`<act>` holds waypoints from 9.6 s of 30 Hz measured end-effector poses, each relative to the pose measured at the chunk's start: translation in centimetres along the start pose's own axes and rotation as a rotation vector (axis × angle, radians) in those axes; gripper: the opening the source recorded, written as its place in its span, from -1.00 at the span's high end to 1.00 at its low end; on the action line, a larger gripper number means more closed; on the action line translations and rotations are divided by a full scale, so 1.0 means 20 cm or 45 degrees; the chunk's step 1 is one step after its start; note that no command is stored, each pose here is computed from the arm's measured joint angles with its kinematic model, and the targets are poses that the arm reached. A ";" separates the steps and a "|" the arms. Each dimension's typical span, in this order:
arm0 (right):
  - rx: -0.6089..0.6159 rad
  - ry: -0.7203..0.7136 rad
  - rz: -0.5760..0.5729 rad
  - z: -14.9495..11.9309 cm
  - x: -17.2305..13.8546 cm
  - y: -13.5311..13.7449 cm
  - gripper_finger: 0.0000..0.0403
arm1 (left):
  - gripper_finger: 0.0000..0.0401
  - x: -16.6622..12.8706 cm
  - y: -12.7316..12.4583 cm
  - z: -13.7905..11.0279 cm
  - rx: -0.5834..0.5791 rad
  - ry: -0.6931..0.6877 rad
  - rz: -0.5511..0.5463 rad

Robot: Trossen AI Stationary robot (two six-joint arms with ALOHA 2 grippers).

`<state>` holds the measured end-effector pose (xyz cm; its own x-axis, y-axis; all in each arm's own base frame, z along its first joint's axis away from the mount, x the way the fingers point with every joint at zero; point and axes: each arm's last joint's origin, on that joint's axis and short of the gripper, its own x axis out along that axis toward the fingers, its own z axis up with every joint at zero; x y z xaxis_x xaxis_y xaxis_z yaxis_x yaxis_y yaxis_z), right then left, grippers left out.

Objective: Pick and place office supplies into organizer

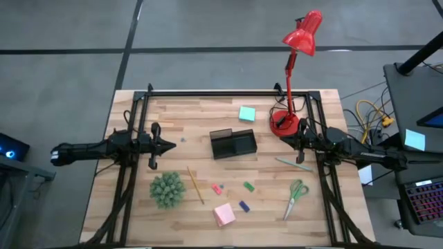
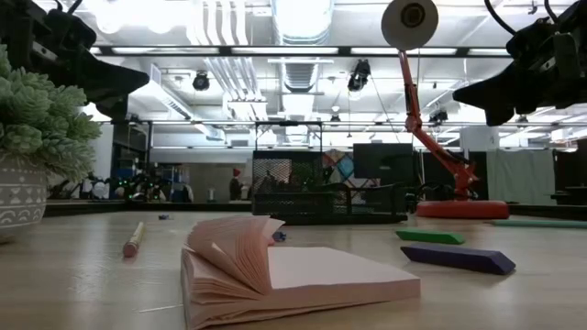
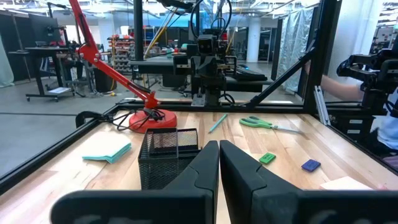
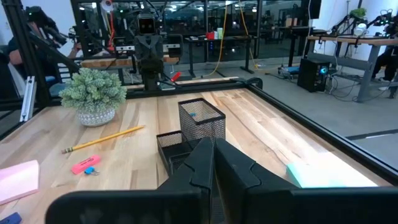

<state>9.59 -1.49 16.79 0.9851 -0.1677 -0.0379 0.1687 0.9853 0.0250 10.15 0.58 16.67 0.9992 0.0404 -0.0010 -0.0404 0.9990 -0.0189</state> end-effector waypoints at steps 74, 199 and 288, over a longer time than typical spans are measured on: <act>-0.008 -0.003 -0.009 0.00 0.00 0.00 0.96 | 1.00 0.00 0.00 0.01 -0.001 -0.019 0.000; 0.485 1.672 -0.167 0.31 0.35 0.10 0.32 | 0.32 0.08 0.05 0.18 0.174 -0.199 0.422; 0.196 1.837 -0.192 -0.15 0.43 0.17 0.04 | 0.32 0.10 0.05 0.15 0.175 -0.142 0.412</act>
<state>18.50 0.44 13.52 0.0855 0.0006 -0.9963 0.3587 0.9329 0.0313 12.11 1.62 19.68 0.9288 0.3490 0.1243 -0.3616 0.9270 0.0993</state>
